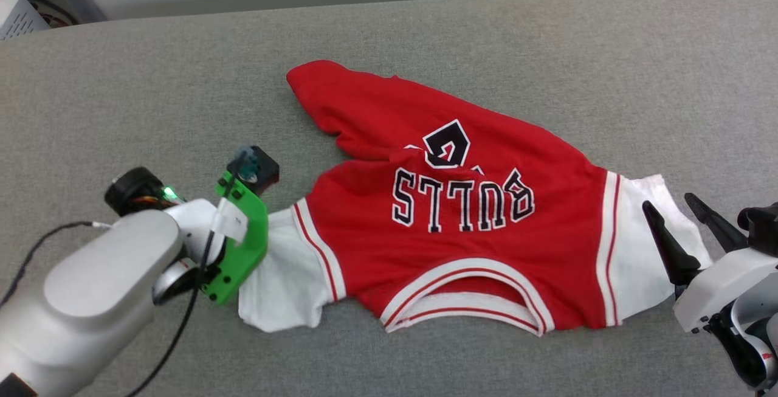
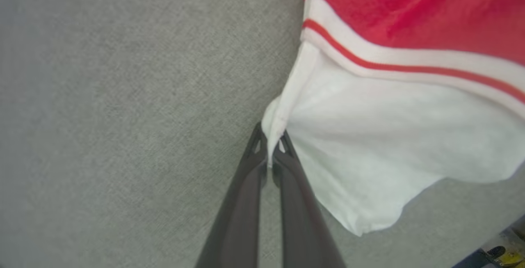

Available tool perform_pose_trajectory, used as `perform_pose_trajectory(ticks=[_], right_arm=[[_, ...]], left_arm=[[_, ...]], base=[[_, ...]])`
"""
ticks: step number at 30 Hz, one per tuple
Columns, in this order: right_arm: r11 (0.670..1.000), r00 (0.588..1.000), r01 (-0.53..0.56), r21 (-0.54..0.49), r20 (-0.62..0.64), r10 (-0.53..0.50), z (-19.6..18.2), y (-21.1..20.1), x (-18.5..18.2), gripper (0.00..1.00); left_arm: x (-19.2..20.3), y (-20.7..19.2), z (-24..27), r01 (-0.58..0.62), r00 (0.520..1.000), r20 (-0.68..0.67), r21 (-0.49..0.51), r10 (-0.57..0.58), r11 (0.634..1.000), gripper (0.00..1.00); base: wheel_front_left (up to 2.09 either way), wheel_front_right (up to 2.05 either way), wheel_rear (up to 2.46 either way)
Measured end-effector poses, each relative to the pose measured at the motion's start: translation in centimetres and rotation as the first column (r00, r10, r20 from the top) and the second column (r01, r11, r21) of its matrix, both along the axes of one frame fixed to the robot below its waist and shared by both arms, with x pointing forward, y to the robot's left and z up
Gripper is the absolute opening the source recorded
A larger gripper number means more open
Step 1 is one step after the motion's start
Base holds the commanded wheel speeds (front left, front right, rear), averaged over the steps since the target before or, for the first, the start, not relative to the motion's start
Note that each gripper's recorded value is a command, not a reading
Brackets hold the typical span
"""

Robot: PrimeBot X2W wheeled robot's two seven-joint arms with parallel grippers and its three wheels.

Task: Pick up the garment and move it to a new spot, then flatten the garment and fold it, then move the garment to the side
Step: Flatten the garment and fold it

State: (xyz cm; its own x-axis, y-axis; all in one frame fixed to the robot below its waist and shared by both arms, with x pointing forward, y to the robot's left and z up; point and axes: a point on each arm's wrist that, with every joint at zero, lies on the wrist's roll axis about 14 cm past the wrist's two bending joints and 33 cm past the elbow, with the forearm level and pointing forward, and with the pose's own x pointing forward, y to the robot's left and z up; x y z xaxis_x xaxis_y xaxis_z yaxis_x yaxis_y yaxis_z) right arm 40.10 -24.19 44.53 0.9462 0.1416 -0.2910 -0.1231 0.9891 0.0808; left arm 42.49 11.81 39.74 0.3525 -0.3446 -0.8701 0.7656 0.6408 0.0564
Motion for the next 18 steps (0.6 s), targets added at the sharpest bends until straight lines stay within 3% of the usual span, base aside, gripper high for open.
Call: perform_pose_trajectory(ticks=[6, 18], right_arm=[[1.000, 1.000, -0.004, 0.002, 0.004, 0.004, 0.1, 0.1, -0.4, 1.00], [1.000, 0.999, 0.019, -0.009, -0.030, -0.019, -1.1, -0.9, -0.6, 1.00]], left_arm=[[3.4, 3.1, 2.1, -0.053, 0.994, 0.101, 0.076, 0.045, 0.996, 0.00], [4.6, 3.7, -3.0, -0.142, 0.989, 0.060, 0.083, 0.137, 0.986, 0.00]], base=[[0.00, 0.00, 0.00], [0.00, 0.00, 0.00]])
